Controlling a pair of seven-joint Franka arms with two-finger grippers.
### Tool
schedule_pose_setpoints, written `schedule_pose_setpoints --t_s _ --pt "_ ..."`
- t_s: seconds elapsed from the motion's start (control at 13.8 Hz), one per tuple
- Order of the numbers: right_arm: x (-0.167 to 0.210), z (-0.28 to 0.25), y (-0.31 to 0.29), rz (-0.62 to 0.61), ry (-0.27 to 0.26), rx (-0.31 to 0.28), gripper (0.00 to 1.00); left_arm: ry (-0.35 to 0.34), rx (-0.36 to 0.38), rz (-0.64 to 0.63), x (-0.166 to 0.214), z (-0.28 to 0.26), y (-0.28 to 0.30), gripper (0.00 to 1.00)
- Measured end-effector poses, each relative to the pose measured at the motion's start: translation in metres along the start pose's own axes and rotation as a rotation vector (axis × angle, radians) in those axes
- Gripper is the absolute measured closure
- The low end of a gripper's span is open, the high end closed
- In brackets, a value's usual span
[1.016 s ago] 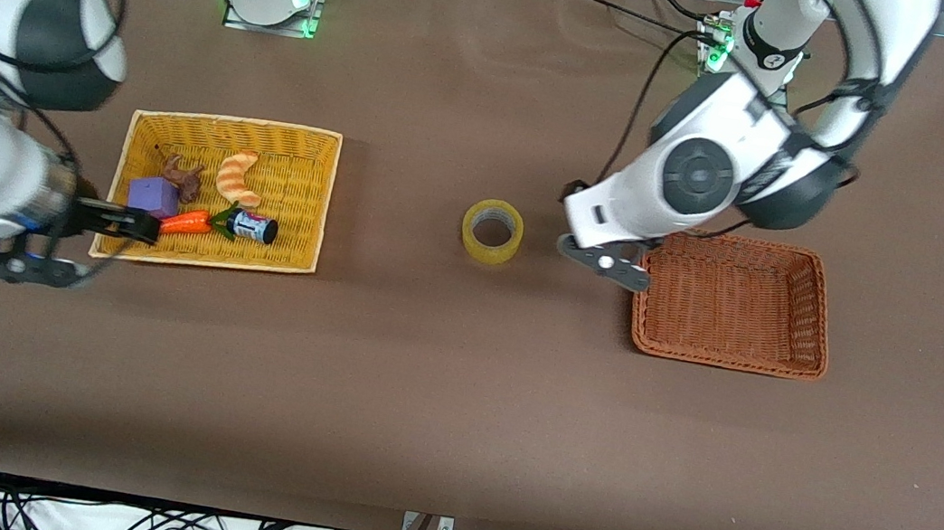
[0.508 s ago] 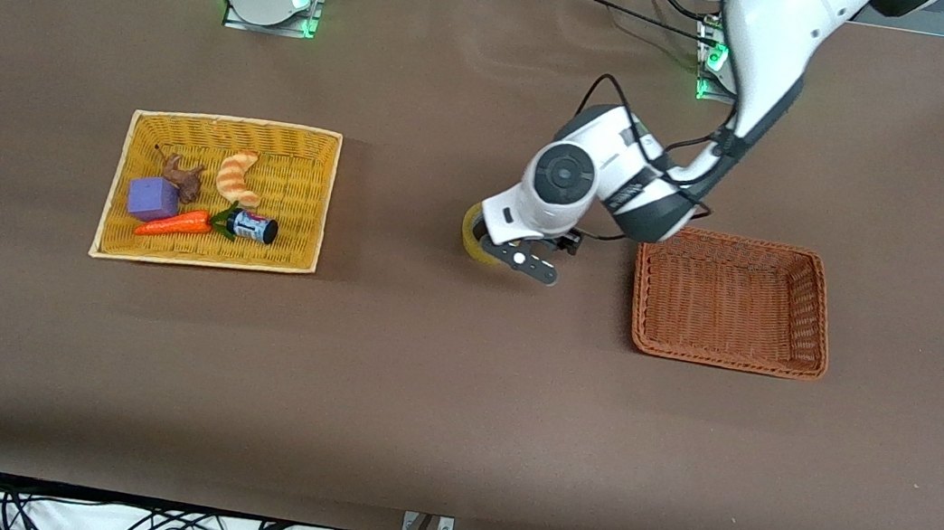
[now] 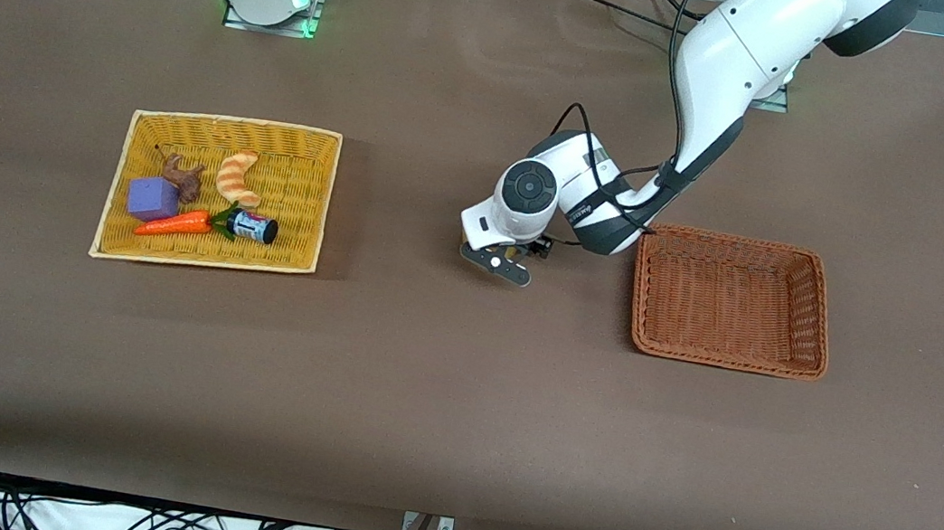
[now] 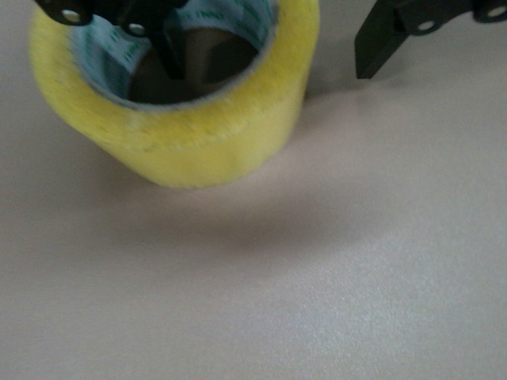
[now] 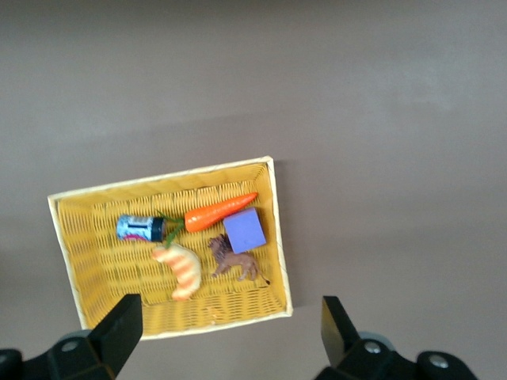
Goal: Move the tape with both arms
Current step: 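Grasp the tape roll with the left gripper and lift it, then lower the tape into the brown basket and open the left gripper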
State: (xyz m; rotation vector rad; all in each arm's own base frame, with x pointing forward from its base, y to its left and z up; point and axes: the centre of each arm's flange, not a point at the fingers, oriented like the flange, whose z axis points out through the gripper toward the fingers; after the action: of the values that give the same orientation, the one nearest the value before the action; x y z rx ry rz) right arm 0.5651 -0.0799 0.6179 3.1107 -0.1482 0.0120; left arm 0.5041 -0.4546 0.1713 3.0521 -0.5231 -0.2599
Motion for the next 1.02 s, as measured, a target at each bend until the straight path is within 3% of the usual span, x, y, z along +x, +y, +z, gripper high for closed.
schedule_pose_setpoints --t_s 0.44,0.8,1.02 --pt "0.002 0.018 -0.006 -0.029 -0.021 0.0 0.0 0.025 0.002 -0.015 0.011 -0.016 -0.009 0.77" --pt "0.006 0.025 -0.003 -0.025 -0.029 0.0 0.0 0.009 0.09 -0.11 0.017 -0.112 -0.073 0.78" --pt "0.009 0.032 -0.001 -0.021 -0.04 0.0 0.0 -0.048 0.171 -0.149 0.005 -0.164 -0.133 0.78"
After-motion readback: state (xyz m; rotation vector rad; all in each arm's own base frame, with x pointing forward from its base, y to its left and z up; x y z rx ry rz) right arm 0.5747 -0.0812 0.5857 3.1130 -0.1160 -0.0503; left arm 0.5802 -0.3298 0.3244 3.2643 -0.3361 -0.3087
